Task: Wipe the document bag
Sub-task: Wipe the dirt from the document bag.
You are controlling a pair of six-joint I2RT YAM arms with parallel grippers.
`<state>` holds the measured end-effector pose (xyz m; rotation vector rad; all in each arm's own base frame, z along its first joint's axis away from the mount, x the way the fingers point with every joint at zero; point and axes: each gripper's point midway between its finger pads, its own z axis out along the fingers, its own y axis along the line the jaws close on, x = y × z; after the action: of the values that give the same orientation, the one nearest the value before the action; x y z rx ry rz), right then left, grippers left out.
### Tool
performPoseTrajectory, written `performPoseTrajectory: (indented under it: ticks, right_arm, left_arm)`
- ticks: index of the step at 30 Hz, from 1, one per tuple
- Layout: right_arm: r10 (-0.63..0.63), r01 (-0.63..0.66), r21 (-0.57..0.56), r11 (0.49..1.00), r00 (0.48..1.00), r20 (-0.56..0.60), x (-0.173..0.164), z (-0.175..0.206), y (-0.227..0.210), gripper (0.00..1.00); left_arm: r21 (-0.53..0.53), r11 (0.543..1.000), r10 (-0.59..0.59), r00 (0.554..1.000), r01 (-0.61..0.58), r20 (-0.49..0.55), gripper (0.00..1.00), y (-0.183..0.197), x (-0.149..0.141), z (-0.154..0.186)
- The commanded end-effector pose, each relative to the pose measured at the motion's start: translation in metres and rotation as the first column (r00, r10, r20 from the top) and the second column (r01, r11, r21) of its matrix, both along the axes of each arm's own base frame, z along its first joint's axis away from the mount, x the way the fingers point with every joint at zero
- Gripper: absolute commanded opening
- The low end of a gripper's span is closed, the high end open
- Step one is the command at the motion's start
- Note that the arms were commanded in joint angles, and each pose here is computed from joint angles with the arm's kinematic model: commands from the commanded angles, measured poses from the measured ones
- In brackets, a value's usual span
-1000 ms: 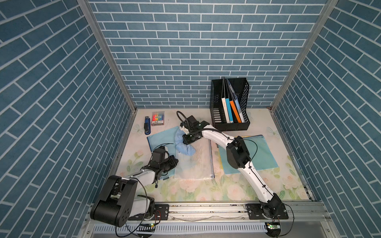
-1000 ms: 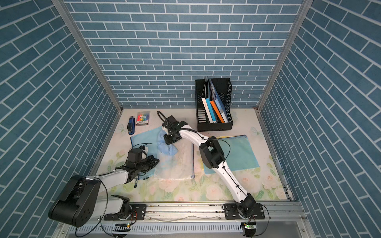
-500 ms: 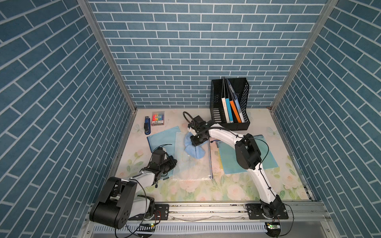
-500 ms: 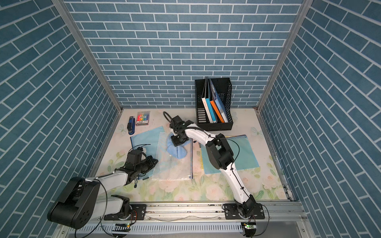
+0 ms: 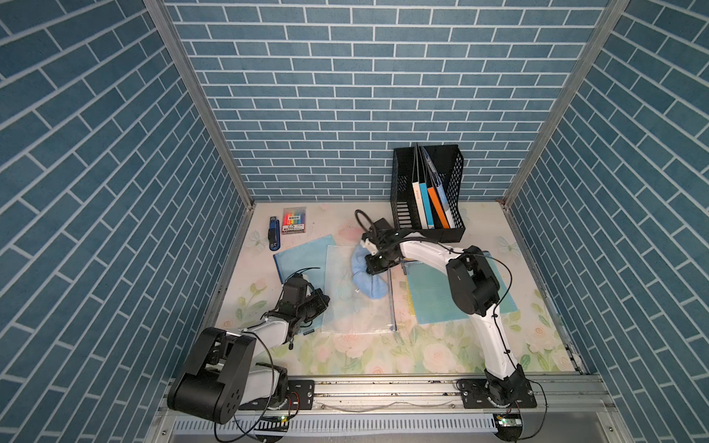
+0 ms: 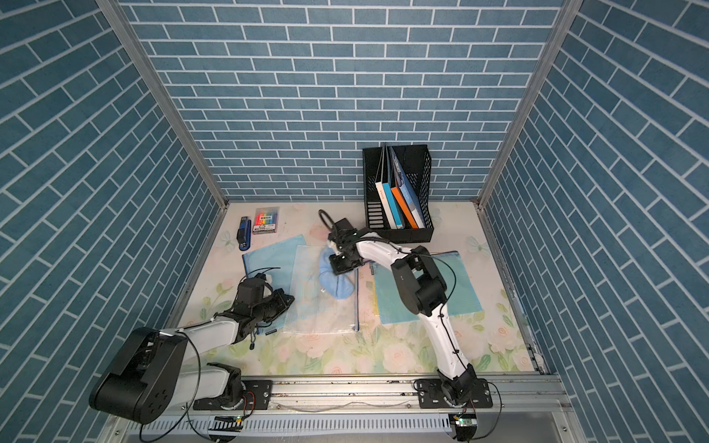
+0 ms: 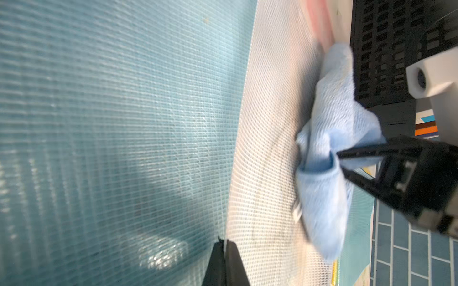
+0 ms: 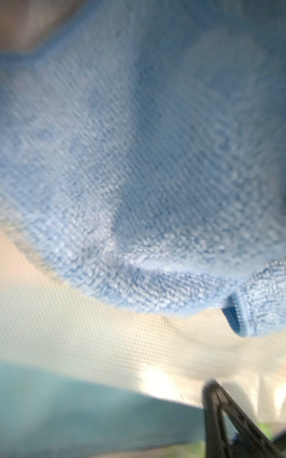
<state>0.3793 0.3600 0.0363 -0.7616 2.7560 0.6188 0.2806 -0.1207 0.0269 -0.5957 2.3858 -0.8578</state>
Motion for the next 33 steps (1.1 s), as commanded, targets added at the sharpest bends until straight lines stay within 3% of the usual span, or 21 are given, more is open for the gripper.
performPoseTrajectory:
  ticks: [1, 7, 13, 16, 21, 25, 27, 30, 33]
  right_arm:
    - [-0.009, 0.011, -0.065, 0.998, 0.999, 0.04, 0.009, 0.011, -0.031, 0.08]
    - [0.137, -0.137, -0.014, 0.99, 0.991, -0.011, -0.045, 0.011, 0.021, 0.08]
    - [0.419, -0.414, 0.108, 0.904, 0.908, -0.028, -0.143, 0.033, 0.104, 0.08]
    - [0.47, -0.465, 0.104, 0.879, 0.882, -0.029, -0.161, 0.029, 0.115, 0.09]
    - [0.4, -0.401, -0.067, 0.914, 0.916, -0.033, -0.126, 0.011, 0.073, 0.11]
    - [0.201, -0.199, -0.112, 0.974, 0.98, 0.008, -0.07, 0.021, 0.004, 0.11]
    - [0.156, -0.147, -0.14, 0.979, 0.986, 0.053, -0.052, 0.027, -0.02, 0.11]
    - [0.176, -0.162, -0.169, 0.972, 0.982, 0.073, -0.046, 0.031, -0.028, 0.11]
    - [0.164, -0.159, -0.113, 0.981, 0.986, 0.03, -0.056, 0.029, -0.01, 0.11]
  left_arm:
    - [0.003, 1.0, -0.004, 1.0, 0.004, 0.031, 0.0, -0.003, 0.01, 0.007]
    - [-0.017, 1.0, 0.0, 0.999, 0.0, 0.038, 0.0, -0.007, 0.016, 0.008]
    - [-0.025, 1.0, -0.001, 0.999, 0.002, 0.038, 0.0, -0.011, 0.022, 0.007]
    - [-0.029, 1.0, 0.005, 0.999, -0.004, 0.043, 0.0, -0.011, 0.025, 0.008]
    - [-0.016, 1.0, 0.027, 0.998, -0.026, 0.05, 0.0, -0.008, 0.027, 0.011]
    - [-0.012, 0.999, 0.051, 0.996, -0.051, 0.067, 0.0, -0.004, 0.029, 0.015]
    - [-0.018, 0.998, 0.057, 0.996, -0.056, 0.071, 0.0, -0.004, 0.029, 0.016]
    - [-0.022, 0.998, 0.062, 0.995, -0.061, 0.079, 0.0, -0.004, 0.031, 0.018]
    - [-0.028, 0.998, 0.064, 0.995, -0.062, 0.07, 0.0, -0.005, 0.032, 0.016]
